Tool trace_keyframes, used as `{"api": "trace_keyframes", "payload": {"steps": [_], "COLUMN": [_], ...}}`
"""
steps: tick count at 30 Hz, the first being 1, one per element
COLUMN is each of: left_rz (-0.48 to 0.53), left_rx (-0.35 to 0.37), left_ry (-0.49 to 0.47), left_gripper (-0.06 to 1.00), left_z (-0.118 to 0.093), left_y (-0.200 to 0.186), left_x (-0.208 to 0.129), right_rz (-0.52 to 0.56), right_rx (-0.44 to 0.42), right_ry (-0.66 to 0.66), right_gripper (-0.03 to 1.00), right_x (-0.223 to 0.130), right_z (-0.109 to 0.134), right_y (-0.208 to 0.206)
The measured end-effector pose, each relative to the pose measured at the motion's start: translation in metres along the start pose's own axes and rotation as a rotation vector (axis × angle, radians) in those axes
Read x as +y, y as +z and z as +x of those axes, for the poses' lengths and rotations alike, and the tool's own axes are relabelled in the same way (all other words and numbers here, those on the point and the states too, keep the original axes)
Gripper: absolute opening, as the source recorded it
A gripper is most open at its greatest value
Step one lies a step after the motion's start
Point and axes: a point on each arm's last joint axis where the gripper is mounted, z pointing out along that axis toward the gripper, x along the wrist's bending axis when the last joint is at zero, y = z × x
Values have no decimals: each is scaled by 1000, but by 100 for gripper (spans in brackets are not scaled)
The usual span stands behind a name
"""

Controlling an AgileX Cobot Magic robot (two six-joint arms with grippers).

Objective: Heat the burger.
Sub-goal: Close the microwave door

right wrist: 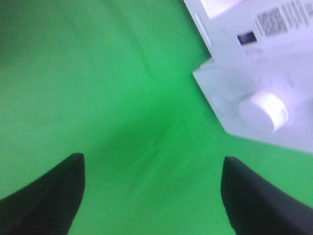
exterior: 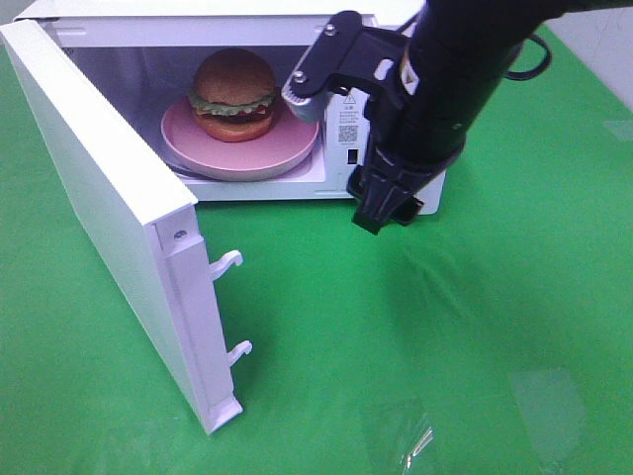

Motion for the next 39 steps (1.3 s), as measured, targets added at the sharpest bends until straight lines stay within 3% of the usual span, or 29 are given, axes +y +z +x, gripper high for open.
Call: {"api": "trace_keyframes", "payload": {"steps": [2,9,20,28,39], "left_rz": [0,0,0,0,0], "left_rx": [0,0,0,0,0], "left_ry": [0,0,0,0,0], "left_gripper": [99,99,99,99,99], "left_z": [0,0,0,0,0], "left_y": [0,0,0,0,0], "left_x": [0,0,0,0,0], "right_rz": [44,66,-77,-117,-176], "right_rx": [-5,-22,-113,-150,-125], "right_ry": [104,255,590,665,725], "right_gripper": [76,76,76,76,76], "right_x": [-29,-73,-141,-176,-216], "right_z": [-6,-11,-16,-3,25], "right_y": [-8,-33,-106,-157,-192]}}
